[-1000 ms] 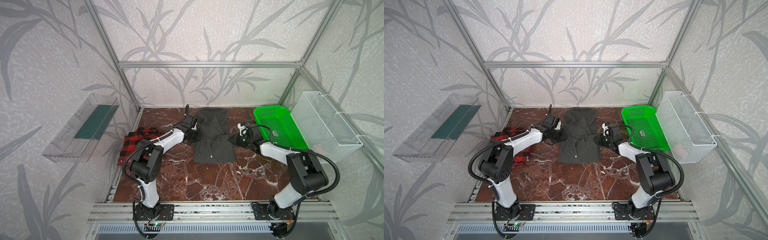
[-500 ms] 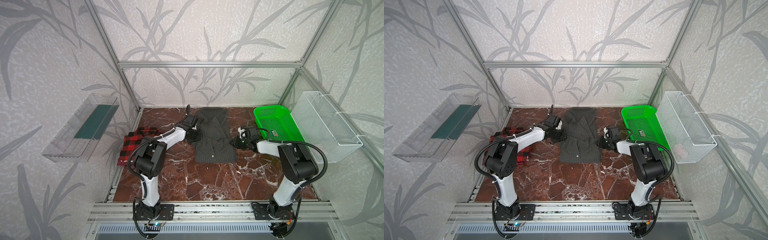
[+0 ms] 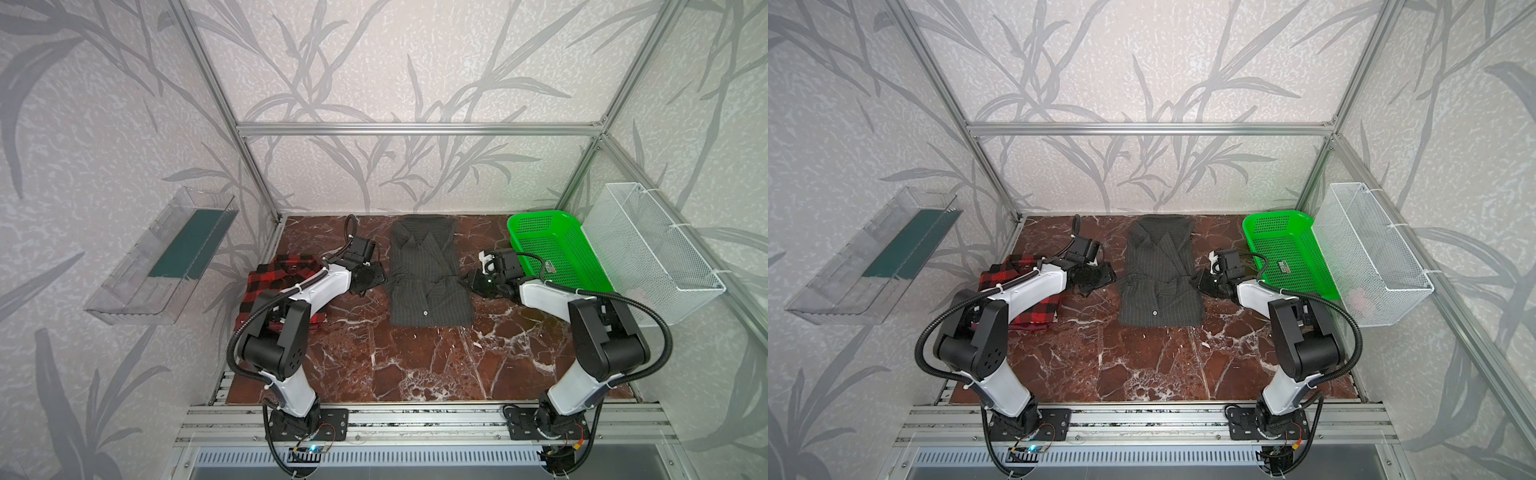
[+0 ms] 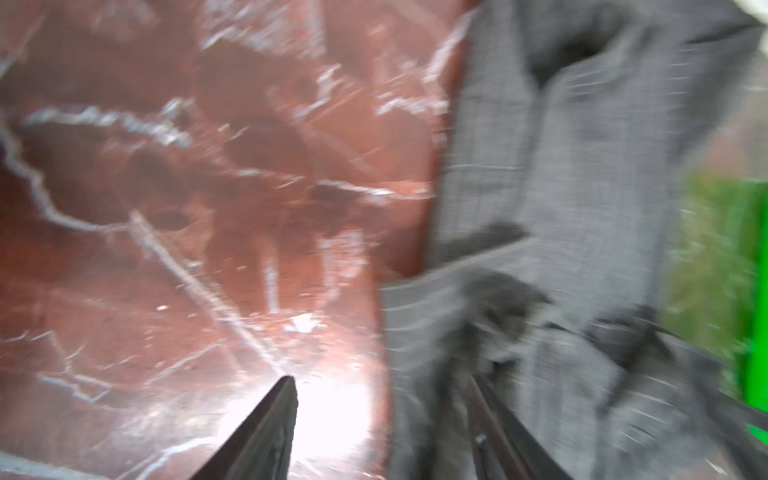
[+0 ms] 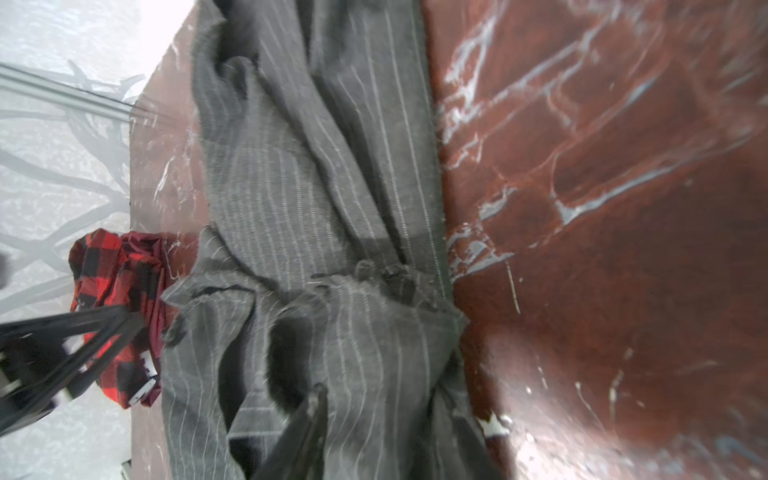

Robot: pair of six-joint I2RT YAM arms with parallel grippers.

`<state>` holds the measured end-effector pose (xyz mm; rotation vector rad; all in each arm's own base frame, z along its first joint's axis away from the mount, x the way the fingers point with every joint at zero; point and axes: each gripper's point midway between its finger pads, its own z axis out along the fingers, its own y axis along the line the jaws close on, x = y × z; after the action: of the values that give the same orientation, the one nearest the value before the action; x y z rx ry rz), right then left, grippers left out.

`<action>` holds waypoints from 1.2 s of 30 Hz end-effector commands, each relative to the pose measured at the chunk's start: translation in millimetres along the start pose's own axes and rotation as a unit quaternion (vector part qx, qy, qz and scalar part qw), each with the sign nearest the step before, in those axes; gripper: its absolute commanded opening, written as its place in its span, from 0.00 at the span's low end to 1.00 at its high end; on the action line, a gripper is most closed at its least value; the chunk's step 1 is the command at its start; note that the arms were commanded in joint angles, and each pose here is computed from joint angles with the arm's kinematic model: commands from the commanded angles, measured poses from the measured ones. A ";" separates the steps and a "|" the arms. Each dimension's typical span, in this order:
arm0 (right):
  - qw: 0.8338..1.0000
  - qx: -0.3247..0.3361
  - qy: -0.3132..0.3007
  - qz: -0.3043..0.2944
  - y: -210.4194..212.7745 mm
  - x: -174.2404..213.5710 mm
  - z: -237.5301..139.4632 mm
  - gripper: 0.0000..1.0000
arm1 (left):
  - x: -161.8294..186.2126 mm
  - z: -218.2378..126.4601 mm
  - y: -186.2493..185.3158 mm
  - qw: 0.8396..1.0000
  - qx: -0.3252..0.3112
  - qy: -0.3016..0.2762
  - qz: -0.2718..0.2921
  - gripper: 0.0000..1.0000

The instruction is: Fold and stack the long sleeve shirts

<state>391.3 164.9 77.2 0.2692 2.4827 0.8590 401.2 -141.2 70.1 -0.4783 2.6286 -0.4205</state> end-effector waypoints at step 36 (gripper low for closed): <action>0.983 -0.097 0.062 -0.141 128.1 42.5 1.9 0.46 | 6.4 44.8 -74.7 0.984 0.171 0.018 -0.044 0.00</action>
<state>363.8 250.4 123.3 -0.0744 2.4693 1.0105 431.9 -204.7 33.0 -0.5154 2.5451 -0.8541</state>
